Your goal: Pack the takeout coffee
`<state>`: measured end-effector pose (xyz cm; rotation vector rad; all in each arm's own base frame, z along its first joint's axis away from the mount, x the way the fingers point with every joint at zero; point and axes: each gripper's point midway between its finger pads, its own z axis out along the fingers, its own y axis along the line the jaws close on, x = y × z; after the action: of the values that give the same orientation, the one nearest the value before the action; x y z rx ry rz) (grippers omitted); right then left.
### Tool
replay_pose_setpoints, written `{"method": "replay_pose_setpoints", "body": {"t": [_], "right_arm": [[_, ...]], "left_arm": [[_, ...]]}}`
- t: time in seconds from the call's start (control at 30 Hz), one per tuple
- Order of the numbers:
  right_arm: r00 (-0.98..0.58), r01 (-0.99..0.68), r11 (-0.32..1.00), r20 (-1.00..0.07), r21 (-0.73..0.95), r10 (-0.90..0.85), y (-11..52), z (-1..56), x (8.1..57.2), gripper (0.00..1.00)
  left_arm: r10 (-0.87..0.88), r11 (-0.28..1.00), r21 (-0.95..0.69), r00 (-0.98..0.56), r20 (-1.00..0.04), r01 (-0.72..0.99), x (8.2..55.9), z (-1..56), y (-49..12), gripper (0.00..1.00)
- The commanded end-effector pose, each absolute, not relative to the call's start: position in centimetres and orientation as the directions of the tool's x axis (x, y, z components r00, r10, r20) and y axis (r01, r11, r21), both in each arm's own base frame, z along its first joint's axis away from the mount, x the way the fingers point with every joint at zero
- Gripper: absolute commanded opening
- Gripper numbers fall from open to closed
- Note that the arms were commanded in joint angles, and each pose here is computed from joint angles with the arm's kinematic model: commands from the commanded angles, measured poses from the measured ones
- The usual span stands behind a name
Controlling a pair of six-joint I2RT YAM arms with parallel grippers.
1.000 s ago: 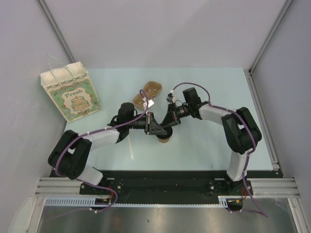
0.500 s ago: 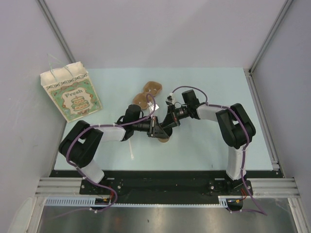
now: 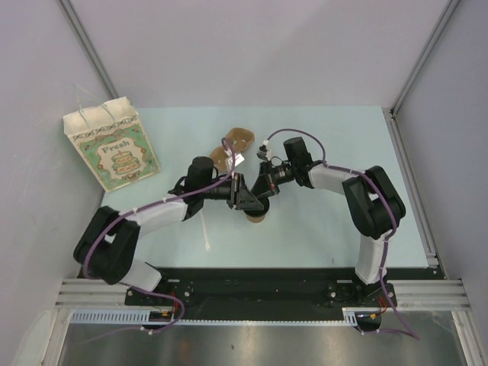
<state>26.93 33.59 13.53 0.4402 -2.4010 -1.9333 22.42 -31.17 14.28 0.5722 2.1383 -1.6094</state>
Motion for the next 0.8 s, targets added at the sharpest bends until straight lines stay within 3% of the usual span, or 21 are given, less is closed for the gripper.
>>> {"method": "replay_pose_setpoints", "body": {"t": [0.0, 0.13, 0.2, 0.23, 0.3, 0.33, 0.5, 0.63, 0.77], "right_arm": [[-0.906, -0.393, 0.082, -0.371, 0.916, -0.203, 33.8, 20.0, 27.8, 0.07], [-0.877, -0.463, 0.05, -0.448, 0.885, -0.174, 33.2, 23.3, 28.3, 0.21], [-0.852, -0.514, 0.055, -0.501, 0.856, -0.154, 32.6, 24.6, 28.7, 0.29], [-0.864, -0.496, 0.087, -0.482, 0.864, -0.143, 31.6, 24.6, 29.1, 0.39], [-0.82, -0.572, 0.126, -0.558, 0.811, -0.128, 30.5, 25.1, 29.8, 0.47], [-0.845, -0.535, 0.177, -0.52, 0.826, -0.127, 29.4, 24.4, 29.8, 0.59], [-0.764, -0.623, 0.411, -0.629, 0.665, -0.141, 25.3, 22.9, 30.6, 0.87], [-0.717, -0.63, 0.616, -0.66, 0.473, -0.226, 21.8, 20.4, 31.2, 0.9], [-0.718, -0.607, 0.676, -0.652, 0.417, -0.242, 19.9, 20.0, 31.2, 0.9]], "left_arm": [[0.04, 0.152, -0.646, -0.658, -0.752, 0.748, 22.0, 22.8, -31.0, 0.42], [0.052, 0.187, -0.572, -0.589, -0.806, 0.799, 21.4, 25.3, -29.8, 0.57], [0.07, 0.242, -0.531, -0.56, -0.825, 0.812, 21.3, 25.8, -28.8, 0.71], [0.07, 0.3, -0.525, -0.567, -0.821, 0.797, 21.8, 25.8, -28.0, 0.84], [0.083, 0.357, -0.466, -0.524, -0.847, 0.809, 22.4, 26.1, -27.0, 0.97], [0.101, 0.435, -0.441, -0.529, -0.842, 0.785, 23.1, 25.9, -26.2, 1.0], [0.255, 0.586, -0.238, -0.455, -0.853, 0.775, 25.7, 24.4, -23.8, 1.0], [0.385, 0.586, -0.089, -0.373, -0.844, 0.806, 26.7, 23.3, -23.6, 1.0], [0.505, 0.532, -0.032, -0.347, -0.791, 0.846, 26.9, 20.9, -24.7, 0.99]]}}
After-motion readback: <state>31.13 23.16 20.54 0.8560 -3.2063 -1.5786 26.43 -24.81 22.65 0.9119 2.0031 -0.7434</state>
